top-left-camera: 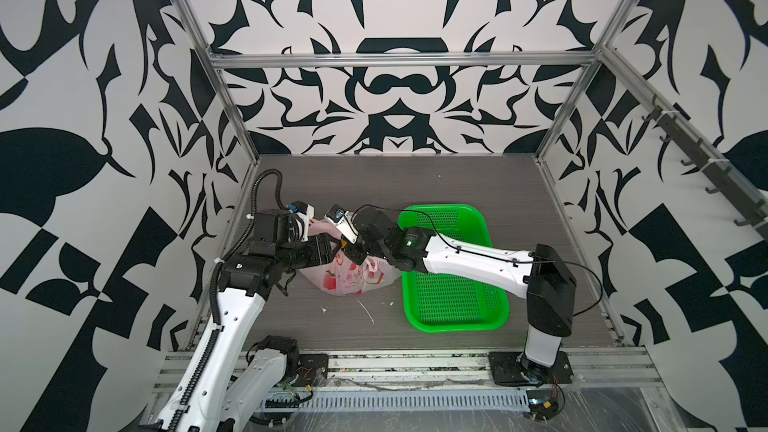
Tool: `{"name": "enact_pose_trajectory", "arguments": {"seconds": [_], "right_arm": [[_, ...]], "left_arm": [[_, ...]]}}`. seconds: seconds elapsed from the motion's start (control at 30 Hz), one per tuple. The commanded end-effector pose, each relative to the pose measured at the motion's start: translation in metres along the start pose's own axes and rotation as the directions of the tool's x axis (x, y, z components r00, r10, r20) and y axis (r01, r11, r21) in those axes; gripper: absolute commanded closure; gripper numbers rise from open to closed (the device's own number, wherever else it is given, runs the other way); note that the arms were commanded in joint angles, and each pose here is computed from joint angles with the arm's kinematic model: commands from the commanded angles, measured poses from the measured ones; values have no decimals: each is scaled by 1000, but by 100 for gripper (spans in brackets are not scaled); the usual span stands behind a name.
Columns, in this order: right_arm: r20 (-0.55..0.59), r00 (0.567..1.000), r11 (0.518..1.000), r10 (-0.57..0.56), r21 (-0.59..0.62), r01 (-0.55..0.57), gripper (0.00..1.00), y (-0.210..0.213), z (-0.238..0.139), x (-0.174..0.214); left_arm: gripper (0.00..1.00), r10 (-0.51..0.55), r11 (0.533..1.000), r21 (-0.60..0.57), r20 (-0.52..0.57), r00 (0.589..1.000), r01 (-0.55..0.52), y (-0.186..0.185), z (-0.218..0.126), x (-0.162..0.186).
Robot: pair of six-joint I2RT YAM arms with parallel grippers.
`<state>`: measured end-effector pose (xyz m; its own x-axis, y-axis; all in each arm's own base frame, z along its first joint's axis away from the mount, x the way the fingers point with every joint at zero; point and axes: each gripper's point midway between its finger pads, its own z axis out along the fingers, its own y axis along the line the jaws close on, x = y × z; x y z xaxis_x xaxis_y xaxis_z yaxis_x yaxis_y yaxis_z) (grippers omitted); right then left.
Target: Untie the knot of the plastic bag and take out the fruit
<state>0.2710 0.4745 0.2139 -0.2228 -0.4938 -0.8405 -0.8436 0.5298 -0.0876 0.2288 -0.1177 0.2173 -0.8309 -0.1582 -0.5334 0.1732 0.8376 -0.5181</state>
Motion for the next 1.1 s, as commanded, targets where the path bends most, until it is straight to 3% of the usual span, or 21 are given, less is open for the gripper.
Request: {"name": "enact_pose_trajectory", "arguments": {"seconds": [0.0,0.4,0.8,1.07], "right_arm": [[93,996,1000,16,1,-16,100,-2,-13,-32],[83,996,998,22,-62,-17,100,10,-14,-34],[15,1000,1000,0,-24,0,82,3,-22,-15],[-20,1000,1000,-17,20,17,92,-5,-27,-2]], "left_arm": [[35,15,1000,3,-62,998,-15,3,3,16],[41,-46,993,-108,7,999,47,31,32,-8],[77,-97,979,-163,163,982,123,46,32,-29],[84,-106,974,-173,221,969,146,50,25,-32]]}}
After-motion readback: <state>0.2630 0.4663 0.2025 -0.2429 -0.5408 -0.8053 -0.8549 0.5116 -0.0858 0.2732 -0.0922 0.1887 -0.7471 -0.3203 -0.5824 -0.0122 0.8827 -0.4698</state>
